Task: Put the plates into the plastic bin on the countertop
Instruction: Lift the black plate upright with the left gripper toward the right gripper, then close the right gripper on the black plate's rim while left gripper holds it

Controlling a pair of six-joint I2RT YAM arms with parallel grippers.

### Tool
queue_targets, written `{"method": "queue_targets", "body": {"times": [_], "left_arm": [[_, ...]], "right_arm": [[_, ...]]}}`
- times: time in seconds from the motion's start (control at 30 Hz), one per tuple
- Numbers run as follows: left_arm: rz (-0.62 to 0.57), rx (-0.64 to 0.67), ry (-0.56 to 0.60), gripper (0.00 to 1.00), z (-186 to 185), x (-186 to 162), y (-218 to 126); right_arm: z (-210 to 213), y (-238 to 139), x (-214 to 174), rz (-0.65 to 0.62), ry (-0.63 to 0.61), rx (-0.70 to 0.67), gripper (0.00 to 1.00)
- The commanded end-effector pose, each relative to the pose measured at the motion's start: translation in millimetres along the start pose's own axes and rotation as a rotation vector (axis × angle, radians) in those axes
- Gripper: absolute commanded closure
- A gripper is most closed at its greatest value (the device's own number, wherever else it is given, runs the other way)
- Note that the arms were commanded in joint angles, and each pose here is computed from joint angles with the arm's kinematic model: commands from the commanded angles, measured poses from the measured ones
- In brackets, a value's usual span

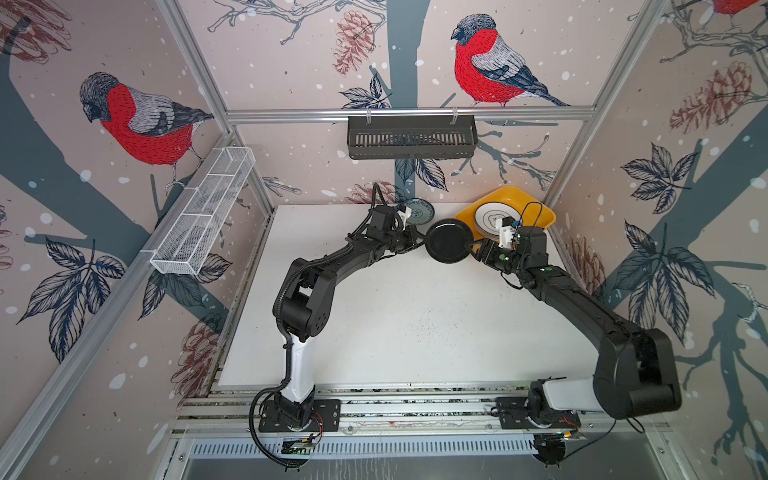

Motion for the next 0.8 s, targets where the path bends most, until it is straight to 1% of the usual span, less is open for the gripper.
{"method": "queue_targets", "body": {"times": [0.0, 0.07, 0.13, 0.27, 0.33, 0.47, 0.57, 0.63, 0.7, 0.77], "left_arm": [[-0.001, -0.058, 0.019, 1.0, -17.5, 2.0, -5.9], [-0.005, -0.058, 0.019, 1.0, -18.2, 2.6, -6.4], [-0.005, -0.064, 0.019, 1.0, -19.6, 3.0, -6.6], [-0.005, -0.072, 0.025, 1.0, -23.0, 3.1, -7.8], [-0.007, -0.073, 0.03, 1.0, -24.5, 3.4, -8.6], [-0.013, -0.072, 0.037, 1.0, -26.4, 4.4, -10.8], [-0.02, -0.073, 0.044, 0.98, -29.3, 4.8, -12.9], [-0.023, -0.073, 0.05, 0.9, -31.2, 4.9, -14.3], [-0.03, -0.075, 0.058, 0.77, -34.2, 5.9, -16.5], [-0.042, -0.076, 0.073, 0.62, -37.8, 7.7, -19.6]], "right_arm": [[4.6, 3.0, 10.3, -0.032, -0.007, 0.022, 0.52], [3.0, 4.6, 10.8, -0.031, 0.001, 0.017, 0.6], [1.4, 6.1, 11.0, -0.027, 0.007, 0.01, 0.64], [-1.6, 10.2, 8.9, -0.004, 0.023, 0.003, 0.76], [-2.6, 12.5, 8.3, 0.009, 0.028, 0.0, 0.79], [-4.4, 15.1, 7.6, 0.017, 0.041, -0.001, 0.89], [-6.1, 15.6, 7.2, 0.019, 0.047, -0.01, 0.94], [-7.0, 16.1, 7.8, 0.019, 0.052, -0.013, 0.96], [-8.0, 16.3, 9.0, 0.017, 0.059, -0.016, 0.97], [-9.0, 16.6, 9.8, 0.015, 0.066, -0.02, 0.97]]}}
Point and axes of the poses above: each gripper's point midway between its finger pads, its own y axis out along the fingers, its own z axis along the line the jaws close on, x = y × z, the point moved 2 cm from there along -y, back along the fingers, and after that the axes turned 13 degrees about -y, right-handed, at the moved point
